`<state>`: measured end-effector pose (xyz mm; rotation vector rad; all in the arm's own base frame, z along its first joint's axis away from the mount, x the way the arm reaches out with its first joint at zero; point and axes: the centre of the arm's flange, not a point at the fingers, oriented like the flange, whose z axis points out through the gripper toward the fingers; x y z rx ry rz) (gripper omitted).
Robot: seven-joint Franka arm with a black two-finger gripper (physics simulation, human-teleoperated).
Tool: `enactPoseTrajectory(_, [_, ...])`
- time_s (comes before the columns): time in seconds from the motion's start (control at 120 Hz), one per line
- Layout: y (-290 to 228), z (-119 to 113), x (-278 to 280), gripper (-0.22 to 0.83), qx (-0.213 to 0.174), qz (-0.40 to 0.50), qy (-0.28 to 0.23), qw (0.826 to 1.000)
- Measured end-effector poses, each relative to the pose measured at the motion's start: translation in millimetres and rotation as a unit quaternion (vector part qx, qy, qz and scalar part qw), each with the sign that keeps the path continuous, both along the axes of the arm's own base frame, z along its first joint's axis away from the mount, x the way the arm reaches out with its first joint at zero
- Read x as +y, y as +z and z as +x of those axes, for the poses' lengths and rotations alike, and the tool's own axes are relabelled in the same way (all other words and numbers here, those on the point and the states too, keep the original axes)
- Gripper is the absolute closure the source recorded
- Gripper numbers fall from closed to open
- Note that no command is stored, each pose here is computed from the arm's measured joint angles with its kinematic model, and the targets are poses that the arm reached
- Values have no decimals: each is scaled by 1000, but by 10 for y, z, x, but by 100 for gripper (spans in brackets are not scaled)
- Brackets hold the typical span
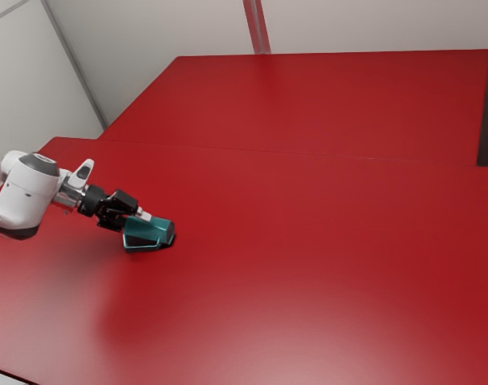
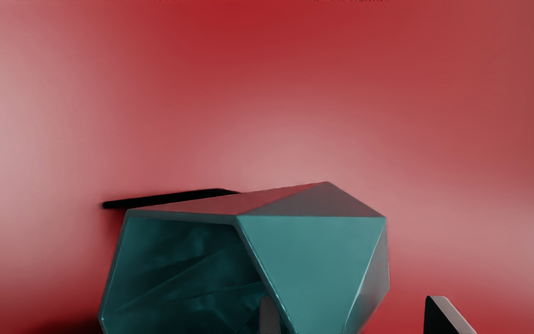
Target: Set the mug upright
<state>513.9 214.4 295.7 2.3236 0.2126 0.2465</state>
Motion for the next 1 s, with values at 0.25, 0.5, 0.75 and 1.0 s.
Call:
enactPoseTrajectory(0.25, [22,12,-24,56,-1,0,-1,1000])
enactPoseTrajectory(0.5, [134,55,-123,71,-9,6,-13,1000])
enactPoseTrajectory(0.75, [408,164,-442,75,-31,16,-46,998])
enactPoseTrajectory(1.0, [868,226,-917,75,-46,70,-119,989])
